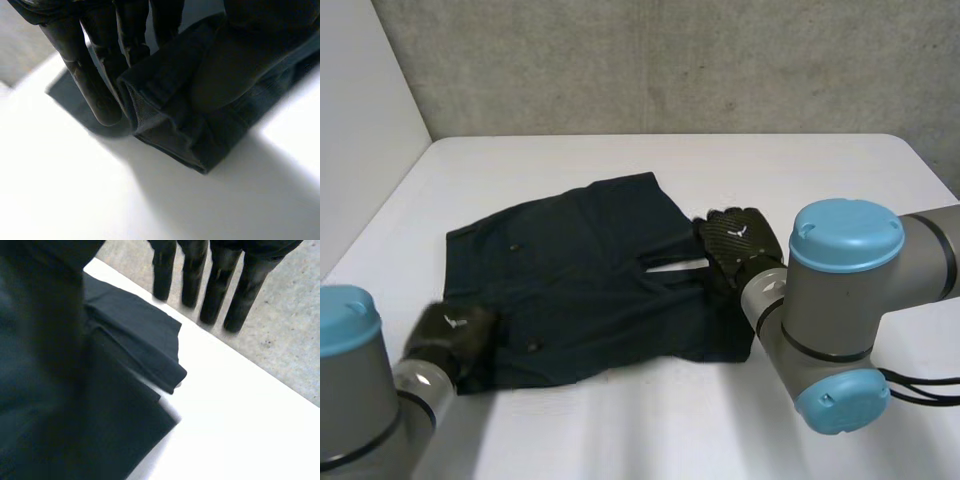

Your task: Fold the shorts.

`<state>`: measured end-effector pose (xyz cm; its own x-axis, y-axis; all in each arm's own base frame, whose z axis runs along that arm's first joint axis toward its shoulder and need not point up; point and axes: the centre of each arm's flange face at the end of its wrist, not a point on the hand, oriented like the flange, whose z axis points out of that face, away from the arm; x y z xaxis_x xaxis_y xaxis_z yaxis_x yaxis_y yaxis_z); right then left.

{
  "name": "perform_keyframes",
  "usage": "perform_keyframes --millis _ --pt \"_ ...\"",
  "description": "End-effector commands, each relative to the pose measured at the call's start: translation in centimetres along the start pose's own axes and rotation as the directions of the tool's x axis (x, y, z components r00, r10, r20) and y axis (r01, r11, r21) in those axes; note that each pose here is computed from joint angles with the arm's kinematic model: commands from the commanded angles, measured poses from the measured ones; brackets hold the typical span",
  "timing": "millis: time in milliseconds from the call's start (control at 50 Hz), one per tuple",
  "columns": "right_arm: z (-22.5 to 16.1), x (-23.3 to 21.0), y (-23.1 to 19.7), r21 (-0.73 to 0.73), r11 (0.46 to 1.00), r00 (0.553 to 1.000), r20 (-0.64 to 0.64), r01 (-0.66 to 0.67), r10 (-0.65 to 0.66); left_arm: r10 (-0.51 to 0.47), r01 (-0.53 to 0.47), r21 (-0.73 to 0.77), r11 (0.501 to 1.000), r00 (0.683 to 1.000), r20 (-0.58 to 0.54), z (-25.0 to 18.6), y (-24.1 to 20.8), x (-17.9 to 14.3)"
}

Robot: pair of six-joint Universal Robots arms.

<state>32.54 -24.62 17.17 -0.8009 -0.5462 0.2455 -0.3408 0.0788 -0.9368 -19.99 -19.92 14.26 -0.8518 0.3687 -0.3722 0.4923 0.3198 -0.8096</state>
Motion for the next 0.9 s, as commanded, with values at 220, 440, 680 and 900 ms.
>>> perform_keyframes --millis 220,440,680,900 --pt "-2.2 3.5 -1.7 -0.073 0.996 0.998 -0.031 -0.059 0.057 -0.160 -0.043 0.362 0.931 0.843 0.513 1.9 -11.1 -16.3" --pt "-3.2 4.4 -0.8 -0.104 0.992 0.997 -0.024 -0.075 0.073 -0.240 -0.129 0.714 0.688 0.888 0.392 -0.2 -22.6 -12.5" --pt "-3.2 8.6 -1.0 -0.081 0.988 0.982 -0.147 -0.132 0.119 0.166 0.042 0.872 0.488 0.976 -0.139 -2.6 -24.1 8.7" --pt "-2.9 13.4 -1.0 -0.059 0.983 0.951 -0.272 -0.172 0.150 0.421 0.058 0.758 0.650 0.803 -0.422 -2.1 -14.0 20.1"
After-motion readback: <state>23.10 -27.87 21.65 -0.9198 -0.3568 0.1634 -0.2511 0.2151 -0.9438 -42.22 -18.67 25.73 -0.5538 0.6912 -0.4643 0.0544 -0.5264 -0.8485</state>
